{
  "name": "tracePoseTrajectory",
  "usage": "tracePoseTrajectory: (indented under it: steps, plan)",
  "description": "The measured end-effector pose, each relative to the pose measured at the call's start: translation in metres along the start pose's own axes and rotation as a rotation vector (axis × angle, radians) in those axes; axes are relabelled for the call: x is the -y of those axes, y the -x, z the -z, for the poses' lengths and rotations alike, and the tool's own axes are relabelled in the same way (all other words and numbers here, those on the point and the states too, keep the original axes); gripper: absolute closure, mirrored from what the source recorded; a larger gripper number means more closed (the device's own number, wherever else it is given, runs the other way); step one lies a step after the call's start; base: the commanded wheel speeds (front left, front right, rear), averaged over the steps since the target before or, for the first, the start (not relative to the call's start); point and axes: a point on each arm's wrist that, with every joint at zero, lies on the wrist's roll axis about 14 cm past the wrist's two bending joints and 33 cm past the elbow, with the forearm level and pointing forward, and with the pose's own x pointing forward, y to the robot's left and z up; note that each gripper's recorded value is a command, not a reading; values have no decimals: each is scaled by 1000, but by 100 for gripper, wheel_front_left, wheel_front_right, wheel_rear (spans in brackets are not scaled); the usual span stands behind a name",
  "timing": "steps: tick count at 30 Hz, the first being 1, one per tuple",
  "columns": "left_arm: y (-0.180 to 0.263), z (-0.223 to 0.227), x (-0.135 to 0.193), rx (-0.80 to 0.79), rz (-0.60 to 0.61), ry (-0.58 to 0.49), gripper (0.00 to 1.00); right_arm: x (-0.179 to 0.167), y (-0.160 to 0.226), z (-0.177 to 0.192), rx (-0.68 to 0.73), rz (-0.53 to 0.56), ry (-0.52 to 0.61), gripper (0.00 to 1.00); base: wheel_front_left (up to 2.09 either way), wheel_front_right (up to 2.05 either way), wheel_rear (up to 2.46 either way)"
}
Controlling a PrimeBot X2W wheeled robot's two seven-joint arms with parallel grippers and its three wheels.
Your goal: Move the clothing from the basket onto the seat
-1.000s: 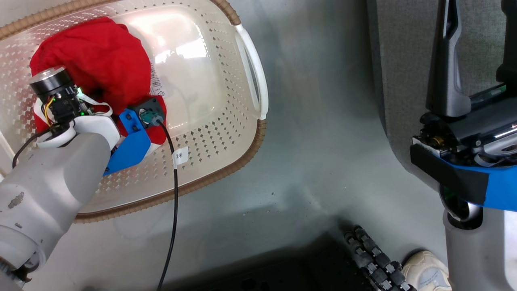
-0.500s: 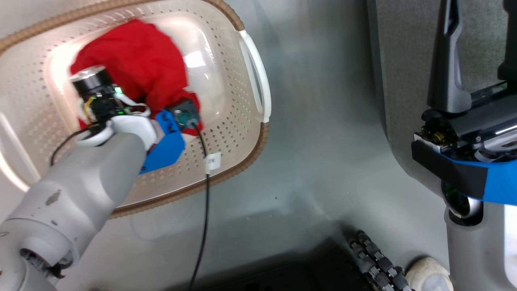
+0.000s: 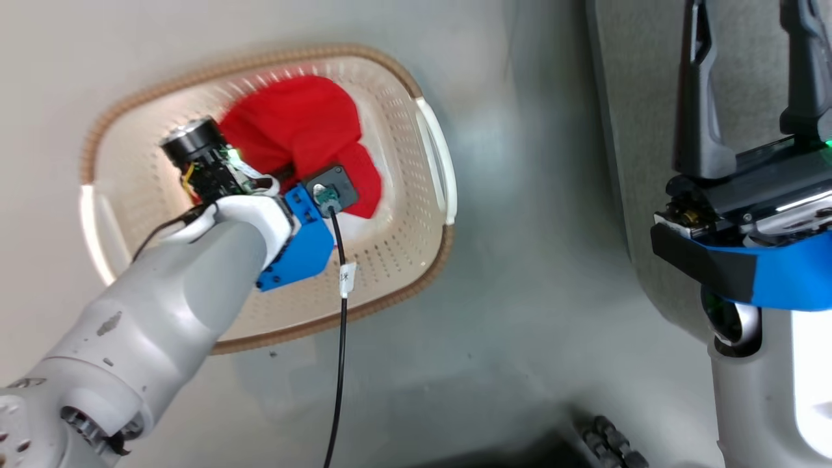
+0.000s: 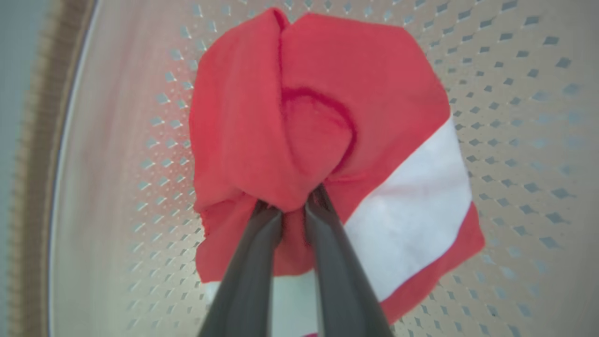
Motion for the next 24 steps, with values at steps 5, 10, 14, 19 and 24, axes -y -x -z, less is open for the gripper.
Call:
tracePoseTrajectory:
  steps: [5, 10, 14, 19, 24]
  plan:
    - [35, -26, -11, 105, -63, 40, 100, -4, 2, -29, 38, -6, 4, 0, 0, 0, 0]
    - [69, -41, -19, 178, -129, 68, 100, -6, 10, -54, 66, -4, 3, 0, 0, 0, 0]
    - [92, -57, -26, 240, -176, 87, 100, -6, 19, -65, 69, 0, 4, 0, 0, 0, 0]
    - [132, -76, -33, 330, -255, 121, 100, -10, 35, -83, 77, 0, -5, 0, 0, 0, 0]
    - [172, -91, -37, 408, -332, 142, 100, -16, 52, -101, 89, -6, -19, 0, 0, 0, 0]
